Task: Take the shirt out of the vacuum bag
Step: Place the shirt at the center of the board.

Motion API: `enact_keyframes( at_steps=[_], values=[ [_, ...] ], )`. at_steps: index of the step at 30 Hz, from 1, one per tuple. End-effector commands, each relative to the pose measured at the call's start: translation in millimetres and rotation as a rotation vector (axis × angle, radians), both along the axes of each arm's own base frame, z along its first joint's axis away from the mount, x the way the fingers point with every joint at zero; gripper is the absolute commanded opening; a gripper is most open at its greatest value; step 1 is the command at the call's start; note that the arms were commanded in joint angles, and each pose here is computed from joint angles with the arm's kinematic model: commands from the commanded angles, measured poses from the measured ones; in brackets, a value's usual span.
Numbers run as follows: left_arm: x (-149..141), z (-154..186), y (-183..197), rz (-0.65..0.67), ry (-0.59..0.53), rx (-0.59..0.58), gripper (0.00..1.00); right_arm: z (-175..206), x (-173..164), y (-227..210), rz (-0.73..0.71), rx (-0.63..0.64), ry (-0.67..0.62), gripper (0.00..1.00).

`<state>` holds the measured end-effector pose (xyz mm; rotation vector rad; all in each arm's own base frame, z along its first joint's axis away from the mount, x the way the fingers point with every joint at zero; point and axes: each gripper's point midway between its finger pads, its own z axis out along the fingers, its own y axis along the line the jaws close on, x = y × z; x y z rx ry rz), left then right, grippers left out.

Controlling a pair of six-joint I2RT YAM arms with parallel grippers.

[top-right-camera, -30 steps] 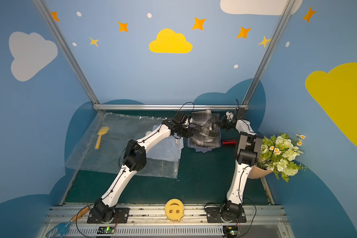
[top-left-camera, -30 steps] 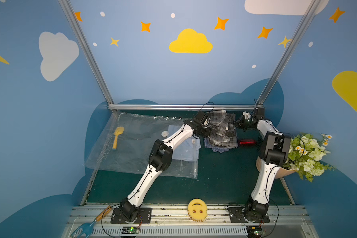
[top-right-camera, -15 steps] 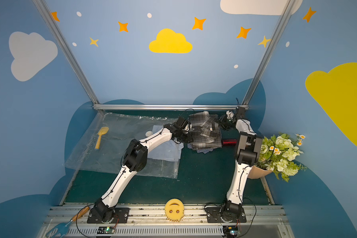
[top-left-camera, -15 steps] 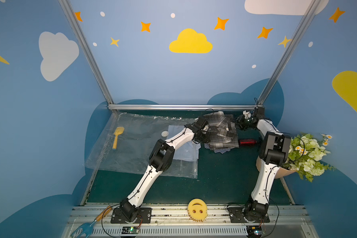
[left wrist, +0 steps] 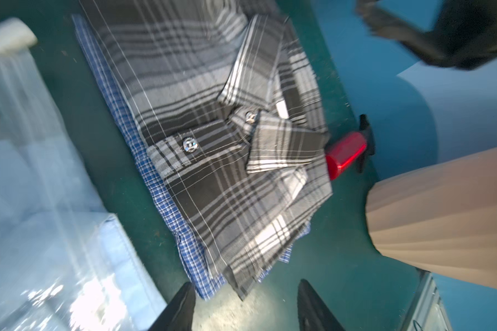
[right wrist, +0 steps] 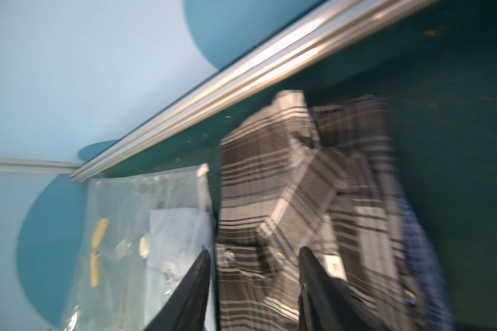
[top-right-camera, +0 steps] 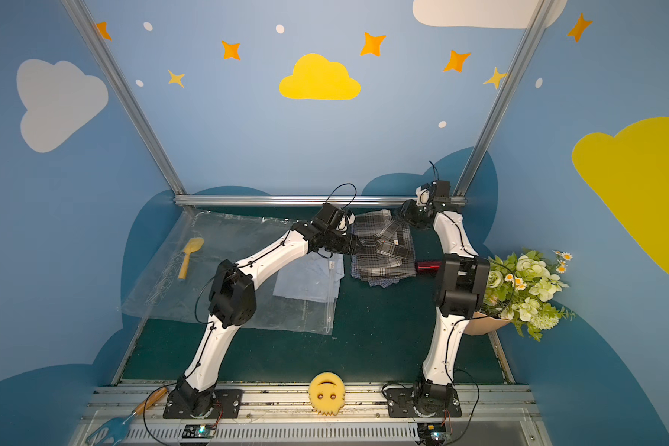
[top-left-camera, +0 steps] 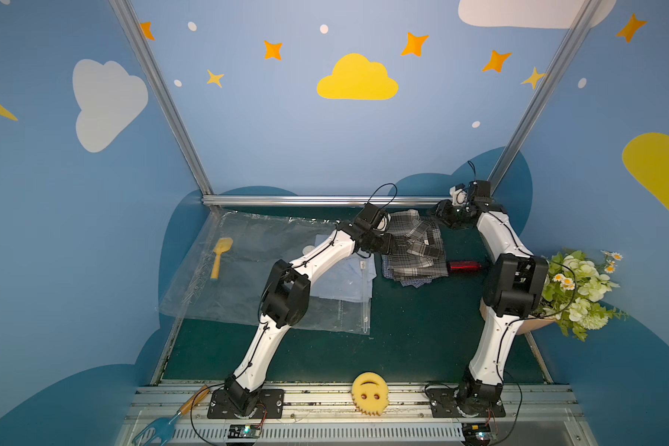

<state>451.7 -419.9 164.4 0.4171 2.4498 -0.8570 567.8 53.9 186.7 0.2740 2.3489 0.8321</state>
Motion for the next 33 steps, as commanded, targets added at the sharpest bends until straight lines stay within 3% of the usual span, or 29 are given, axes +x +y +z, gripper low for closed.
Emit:
enact_keyframes(
  at_steps=[1,11,19,23,29,33],
  values=[
    [2,8,17,0.028,-0.037,0.018,0.57,-24,8,1,0.013,0.113,0.009,0.44],
    [-20,-9,68,0.123,0.007,0.072,0.59,-83,28,-15,-0.046,0.143,0.08,0.39],
    [-34,-28,84,0.168,0.044,0.076,0.61,-116,21,-25,-0.098,-0.003,0.169,0.39],
    [-39,-33,88,0.162,0.049,0.087,0.67,-97,18,-21,-0.07,-0.036,0.175,0.38],
    [-46,-42,82,0.119,0.068,0.103,0.76,-15,1,-5,-0.04,-0.118,0.043,0.38],
    [-48,-57,79,0.116,0.024,0.195,0.78,10,-24,7,-0.027,-0.096,0.008,0.4]
  ],
)
